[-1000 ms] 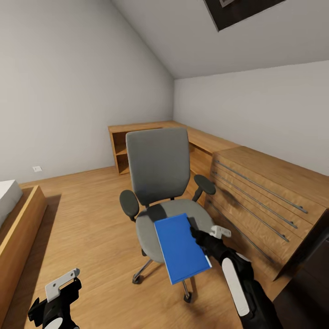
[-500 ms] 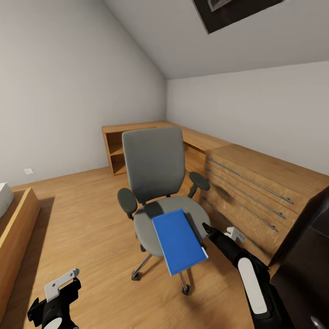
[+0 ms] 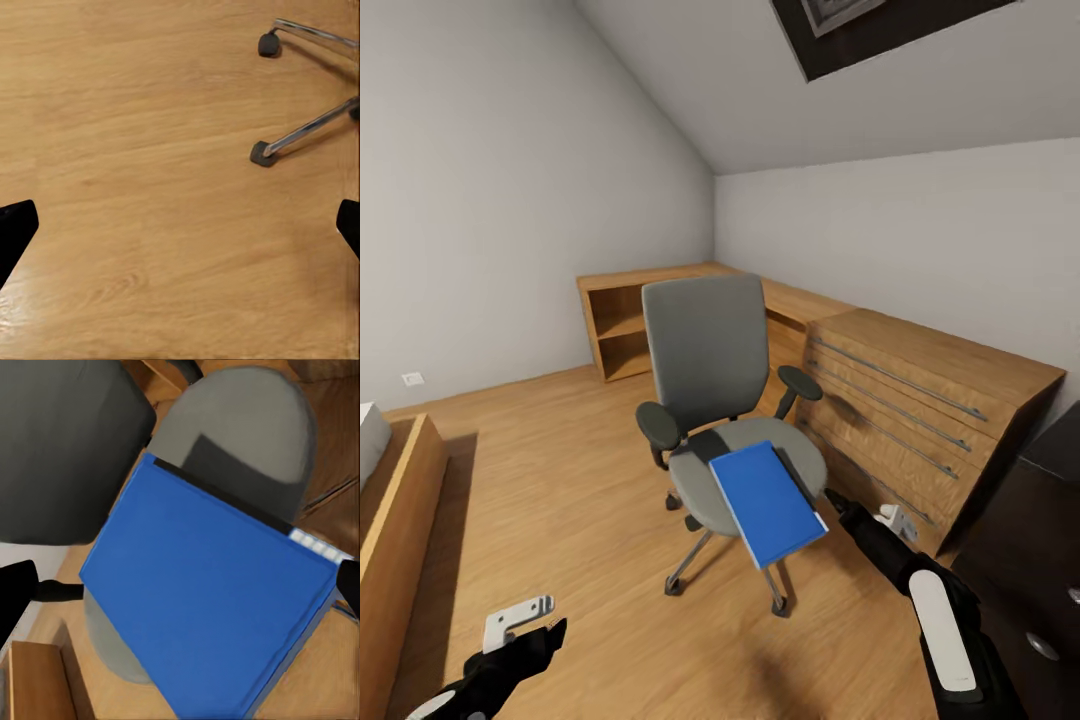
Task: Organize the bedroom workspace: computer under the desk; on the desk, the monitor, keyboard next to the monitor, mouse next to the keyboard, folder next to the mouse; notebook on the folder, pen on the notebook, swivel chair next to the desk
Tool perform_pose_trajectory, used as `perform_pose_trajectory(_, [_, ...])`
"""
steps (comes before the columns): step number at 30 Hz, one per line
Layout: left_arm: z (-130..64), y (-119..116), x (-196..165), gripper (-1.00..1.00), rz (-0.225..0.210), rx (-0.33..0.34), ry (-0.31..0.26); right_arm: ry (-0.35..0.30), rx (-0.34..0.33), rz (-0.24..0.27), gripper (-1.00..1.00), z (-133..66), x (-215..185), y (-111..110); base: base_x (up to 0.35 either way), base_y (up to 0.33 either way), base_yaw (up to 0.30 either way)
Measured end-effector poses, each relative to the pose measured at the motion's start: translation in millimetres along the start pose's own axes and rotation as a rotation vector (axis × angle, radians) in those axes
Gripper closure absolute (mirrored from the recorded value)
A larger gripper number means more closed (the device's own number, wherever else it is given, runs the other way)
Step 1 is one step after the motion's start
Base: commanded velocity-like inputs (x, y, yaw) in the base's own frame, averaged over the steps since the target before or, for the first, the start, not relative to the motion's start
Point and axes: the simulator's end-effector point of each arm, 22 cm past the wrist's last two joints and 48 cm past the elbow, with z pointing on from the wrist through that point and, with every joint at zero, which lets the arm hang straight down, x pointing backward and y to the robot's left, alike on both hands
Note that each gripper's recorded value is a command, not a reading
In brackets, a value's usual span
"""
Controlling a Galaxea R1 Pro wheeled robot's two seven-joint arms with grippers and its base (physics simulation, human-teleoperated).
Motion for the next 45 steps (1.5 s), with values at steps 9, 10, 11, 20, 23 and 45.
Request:
perform_pose_trajectory(9, [4.4, -7.9, 8.4, -1.00, 0.002, 0.063, 0.017, 0.013, -0.012, 0.035, -1.00, 0.9, 5.6, -8.0, -0.014, 0.019, -0.264])
perform_pose_trajectory(10, [5.7, -7.9, 10.2, -1.00, 0.001, 0.065, 0.017, 0.016, -0.015, 0.042, -1.00, 1.3, 7.1, -9.9, -0.003, 0.004, -0.237])
perform_pose_trajectory(11, [6.9, -7.9, 12.1, -1.00, 0.000, 0.066, 0.017, 0.017, -0.016, 0.047, -1.00, 1.7, 8.9, -11.8, -0.002, 0.003, -0.201])
perform_pose_trajectory(20, [17.8, -10.0, 30.0, -1.00, -0.011, 0.074, 0.019, 0.051, -0.001, 0.086, -1.00, 9.8, 36.1, -39.2, -0.001, 0.001, -0.075])
perform_pose_trajectory(23, [21.5, -9.6, 35.6, -1.00, -0.012, 0.075, 0.020, 0.065, 0.008, 0.095, -1.00, 12.8, 47.0, -49.5, 0.000, 0.000, -0.009])
perform_pose_trajectory(45, [48.4, -2.2, 76.3, -1.00, -0.016, 0.075, 0.018, 0.109, -0.277, 0.176, -1.00, 20.5, 111.7, -70.8, 0.000, 0.000, 0.000])
